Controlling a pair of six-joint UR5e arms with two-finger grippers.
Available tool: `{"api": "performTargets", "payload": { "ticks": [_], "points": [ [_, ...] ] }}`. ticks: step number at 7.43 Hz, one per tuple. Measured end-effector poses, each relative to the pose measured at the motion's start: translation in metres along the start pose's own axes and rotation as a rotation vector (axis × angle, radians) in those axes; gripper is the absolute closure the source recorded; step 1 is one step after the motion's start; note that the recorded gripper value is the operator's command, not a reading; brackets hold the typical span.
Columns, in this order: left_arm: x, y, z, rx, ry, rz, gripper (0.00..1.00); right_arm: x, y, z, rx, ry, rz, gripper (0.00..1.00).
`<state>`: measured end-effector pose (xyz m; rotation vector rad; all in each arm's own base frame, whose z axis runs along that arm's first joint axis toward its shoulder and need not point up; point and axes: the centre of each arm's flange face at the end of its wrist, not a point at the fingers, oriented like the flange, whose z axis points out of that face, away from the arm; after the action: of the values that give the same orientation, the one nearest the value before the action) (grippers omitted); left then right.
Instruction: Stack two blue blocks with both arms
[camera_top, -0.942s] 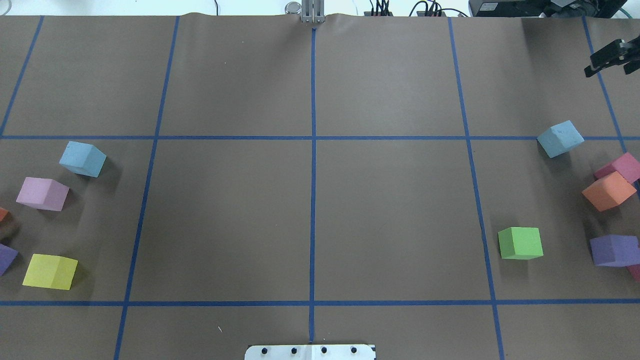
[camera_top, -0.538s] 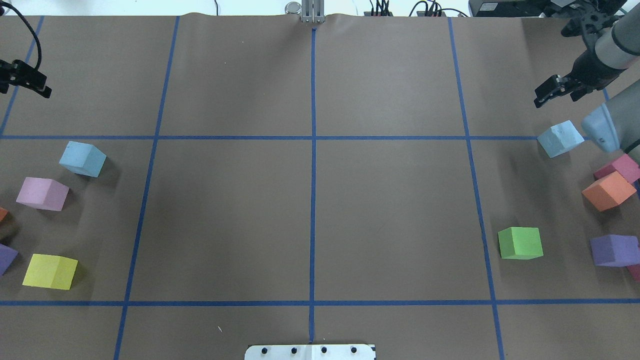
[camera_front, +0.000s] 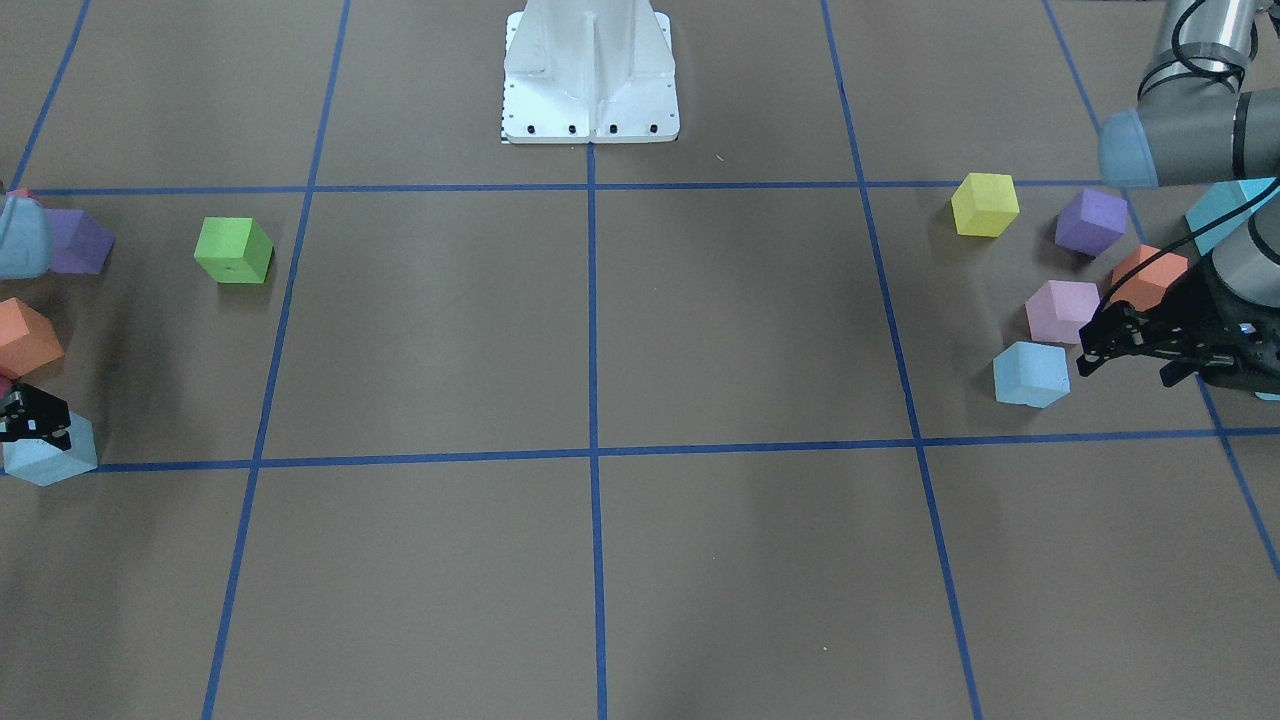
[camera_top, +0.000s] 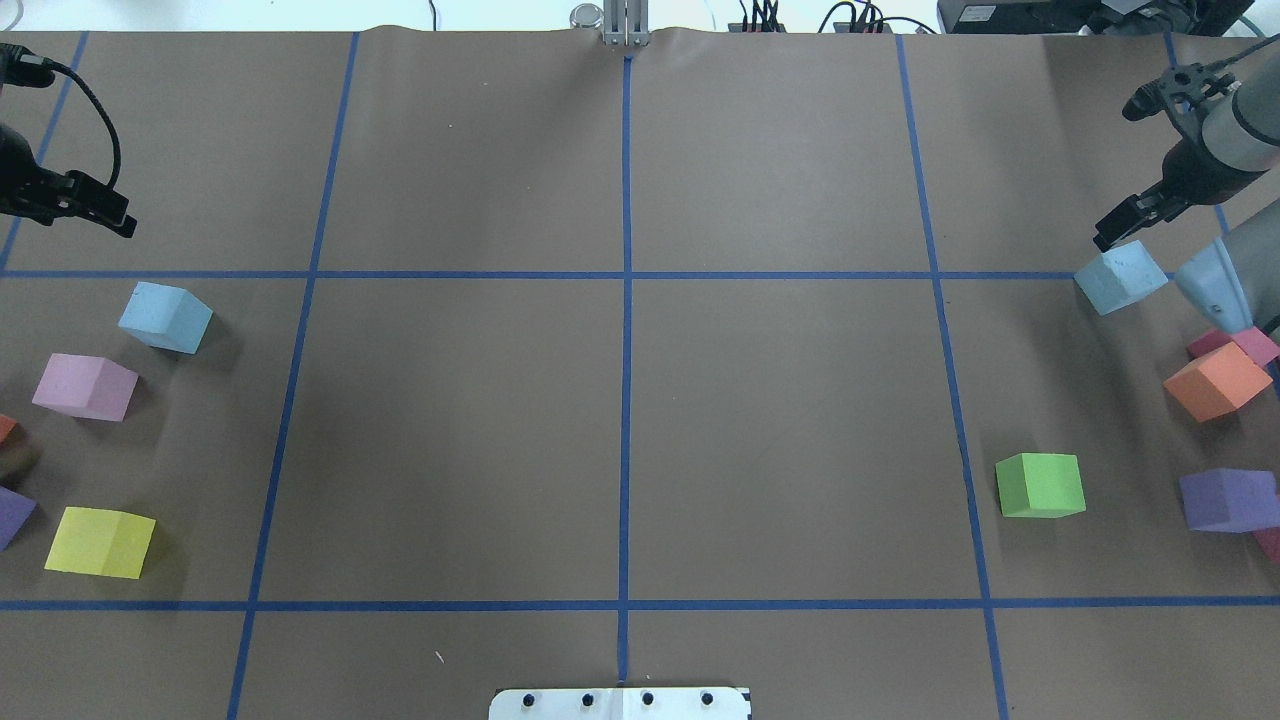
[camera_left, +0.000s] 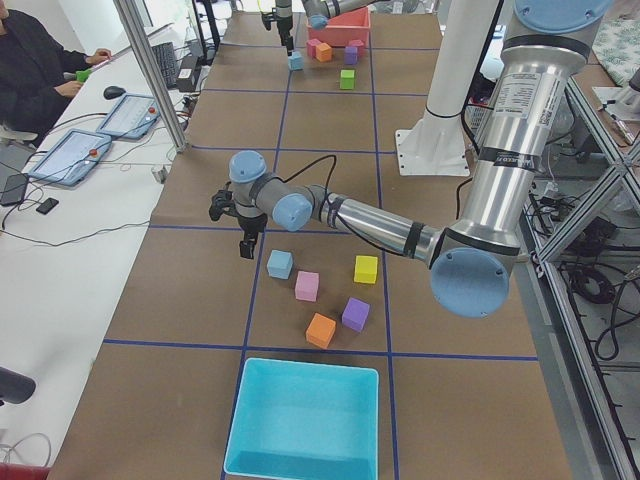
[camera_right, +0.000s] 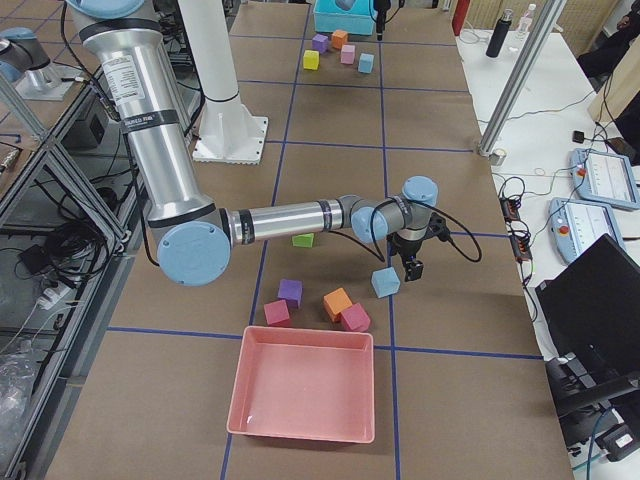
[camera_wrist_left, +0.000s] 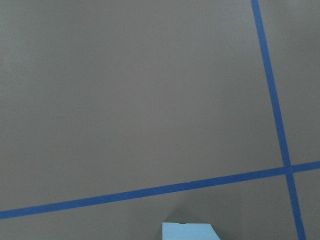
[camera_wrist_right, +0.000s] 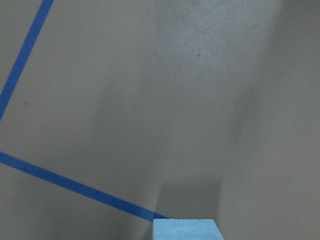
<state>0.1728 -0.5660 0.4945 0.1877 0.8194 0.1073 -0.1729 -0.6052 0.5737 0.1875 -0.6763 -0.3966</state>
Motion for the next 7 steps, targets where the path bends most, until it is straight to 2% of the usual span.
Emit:
{"api": "performTargets", "payload": {
  "ticks": [3,7],
  "points": [
    [0.026,0.021,0.034,0.009,-0.001,-0.030,0.02,0.012,0.013,0.015,-0.026,0.042,-0.052,0.00],
    [0.025,0.022,0.046,-0.003,-0.010,-0.034,0.02,-0.012,-0.005,0.027,-0.040,0.029,-0.039,0.00]
  ]
}}
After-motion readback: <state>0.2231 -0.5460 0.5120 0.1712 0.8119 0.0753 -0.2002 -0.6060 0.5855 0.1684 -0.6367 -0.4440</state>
